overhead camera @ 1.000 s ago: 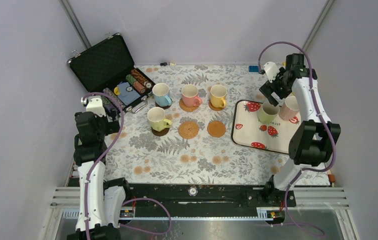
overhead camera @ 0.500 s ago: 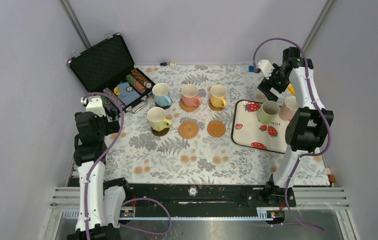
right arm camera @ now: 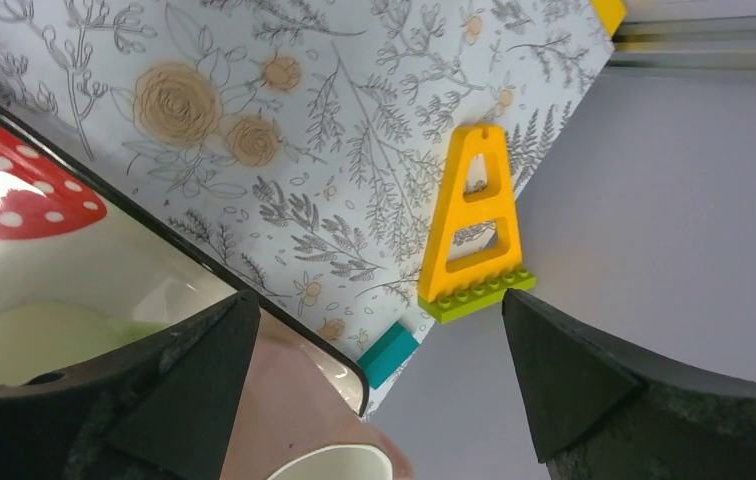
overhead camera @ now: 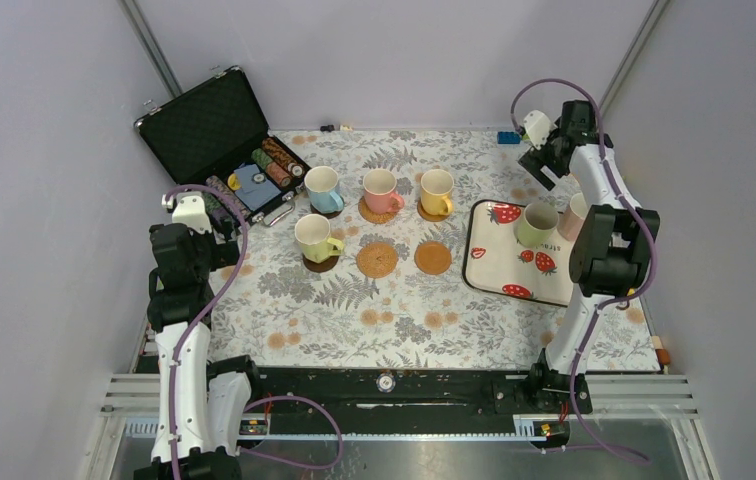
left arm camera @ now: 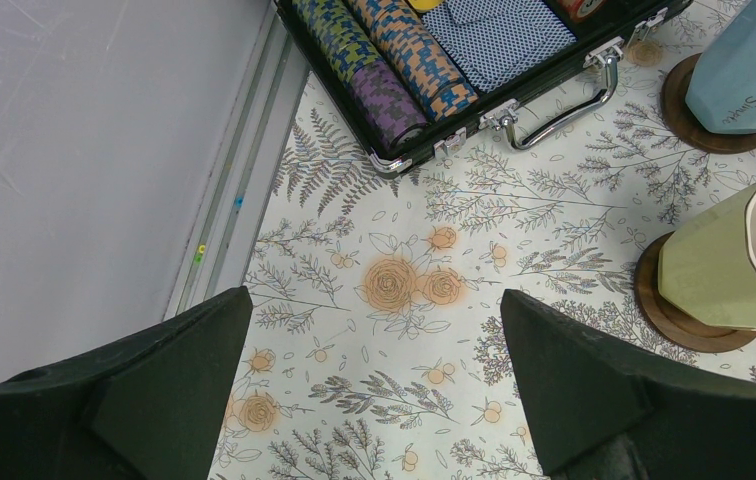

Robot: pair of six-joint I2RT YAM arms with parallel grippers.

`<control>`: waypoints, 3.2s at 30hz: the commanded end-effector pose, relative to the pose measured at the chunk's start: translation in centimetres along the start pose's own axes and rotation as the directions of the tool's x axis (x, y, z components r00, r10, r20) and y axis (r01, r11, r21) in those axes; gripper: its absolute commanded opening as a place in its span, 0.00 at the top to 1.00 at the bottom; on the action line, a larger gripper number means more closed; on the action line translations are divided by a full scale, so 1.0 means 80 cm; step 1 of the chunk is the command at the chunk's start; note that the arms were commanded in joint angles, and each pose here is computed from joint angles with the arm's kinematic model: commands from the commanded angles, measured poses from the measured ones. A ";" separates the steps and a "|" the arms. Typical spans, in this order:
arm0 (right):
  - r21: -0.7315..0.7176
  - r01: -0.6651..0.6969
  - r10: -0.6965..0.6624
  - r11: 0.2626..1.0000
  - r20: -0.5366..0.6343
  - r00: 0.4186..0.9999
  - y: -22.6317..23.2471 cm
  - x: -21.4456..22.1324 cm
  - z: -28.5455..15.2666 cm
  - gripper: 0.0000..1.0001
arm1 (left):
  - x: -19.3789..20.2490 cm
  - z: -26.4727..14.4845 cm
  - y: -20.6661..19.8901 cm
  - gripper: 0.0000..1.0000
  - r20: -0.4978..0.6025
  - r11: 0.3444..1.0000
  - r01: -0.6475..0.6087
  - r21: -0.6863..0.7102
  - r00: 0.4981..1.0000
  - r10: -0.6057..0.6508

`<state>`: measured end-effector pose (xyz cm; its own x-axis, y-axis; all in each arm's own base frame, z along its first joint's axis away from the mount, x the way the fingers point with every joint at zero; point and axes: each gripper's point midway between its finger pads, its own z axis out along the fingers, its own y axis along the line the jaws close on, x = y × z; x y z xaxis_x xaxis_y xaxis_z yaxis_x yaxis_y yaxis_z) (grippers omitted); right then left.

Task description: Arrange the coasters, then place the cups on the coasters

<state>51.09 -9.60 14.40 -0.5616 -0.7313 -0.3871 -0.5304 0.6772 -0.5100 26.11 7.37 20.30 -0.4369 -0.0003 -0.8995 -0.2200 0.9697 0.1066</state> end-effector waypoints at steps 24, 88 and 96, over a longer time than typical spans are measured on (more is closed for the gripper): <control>-0.242 0.281 -0.311 0.929 -0.092 0.946 0.060 0.059 -0.062 0.00 | -0.018 0.002 0.001 0.01 0.059 1.000 0.007 0.002 0.998 -0.007; -0.618 0.473 -0.346 0.628 0.323 0.881 0.225 0.092 -0.107 0.17 | -0.017 0.000 0.000 0.01 0.058 1.000 0.004 0.004 0.998 -0.005; -0.635 0.453 -0.351 0.626 0.289 0.891 0.236 0.106 -0.116 0.19 | -0.018 -0.001 0.000 0.01 0.060 1.000 0.006 0.008 0.998 -0.007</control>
<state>32.49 -2.81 8.18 -0.0998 -0.9216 -0.3751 -0.9901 0.1293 -0.0544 26.09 7.35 20.33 -0.4355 0.0001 -0.9002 -0.2192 0.9699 0.1061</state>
